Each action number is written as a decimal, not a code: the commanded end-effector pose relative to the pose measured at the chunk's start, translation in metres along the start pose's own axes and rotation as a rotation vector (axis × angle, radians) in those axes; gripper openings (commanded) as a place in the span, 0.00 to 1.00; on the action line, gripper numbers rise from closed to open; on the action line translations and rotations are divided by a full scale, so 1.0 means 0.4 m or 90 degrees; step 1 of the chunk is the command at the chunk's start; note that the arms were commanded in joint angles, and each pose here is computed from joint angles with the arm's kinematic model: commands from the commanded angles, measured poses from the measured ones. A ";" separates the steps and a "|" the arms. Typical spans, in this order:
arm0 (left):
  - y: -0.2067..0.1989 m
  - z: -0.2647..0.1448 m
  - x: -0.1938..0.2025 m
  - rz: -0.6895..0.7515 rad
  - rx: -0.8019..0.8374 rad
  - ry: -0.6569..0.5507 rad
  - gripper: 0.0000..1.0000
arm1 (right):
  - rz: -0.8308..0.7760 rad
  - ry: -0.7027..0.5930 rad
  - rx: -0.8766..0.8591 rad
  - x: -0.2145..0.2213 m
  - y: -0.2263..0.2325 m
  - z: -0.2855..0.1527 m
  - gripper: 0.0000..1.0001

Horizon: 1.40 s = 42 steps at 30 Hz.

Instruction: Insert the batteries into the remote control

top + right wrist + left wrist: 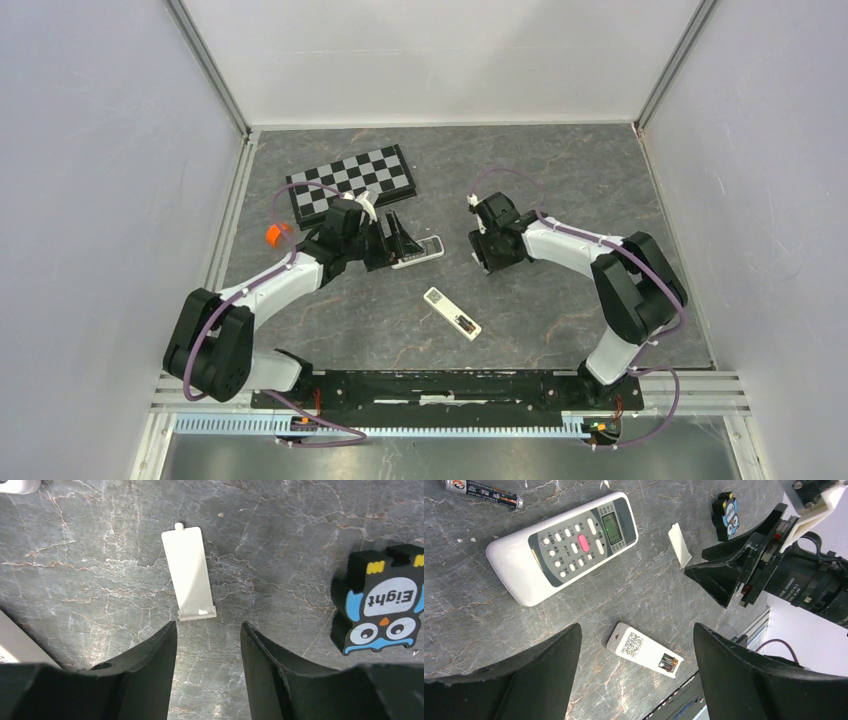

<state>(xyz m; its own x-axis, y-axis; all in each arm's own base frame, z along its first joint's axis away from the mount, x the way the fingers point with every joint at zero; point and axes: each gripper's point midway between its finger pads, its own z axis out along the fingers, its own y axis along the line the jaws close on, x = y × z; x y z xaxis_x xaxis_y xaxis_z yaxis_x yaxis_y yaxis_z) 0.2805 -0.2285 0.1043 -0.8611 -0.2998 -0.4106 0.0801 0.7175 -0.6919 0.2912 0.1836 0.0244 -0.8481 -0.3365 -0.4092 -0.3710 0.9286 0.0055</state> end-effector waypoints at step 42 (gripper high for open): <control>-0.111 0.065 -0.007 -0.006 0.080 0.019 0.85 | -0.049 -0.011 -0.020 -0.039 0.039 -0.010 0.30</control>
<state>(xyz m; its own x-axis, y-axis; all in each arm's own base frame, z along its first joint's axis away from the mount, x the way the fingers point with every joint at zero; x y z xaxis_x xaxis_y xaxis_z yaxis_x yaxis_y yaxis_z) 0.2789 -0.2524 0.0967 -0.8874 -0.2739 -0.3707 0.0873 0.6898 -0.7187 0.2941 0.1950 0.0166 -0.8270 -0.4248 -0.3684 -0.4449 0.8949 -0.0332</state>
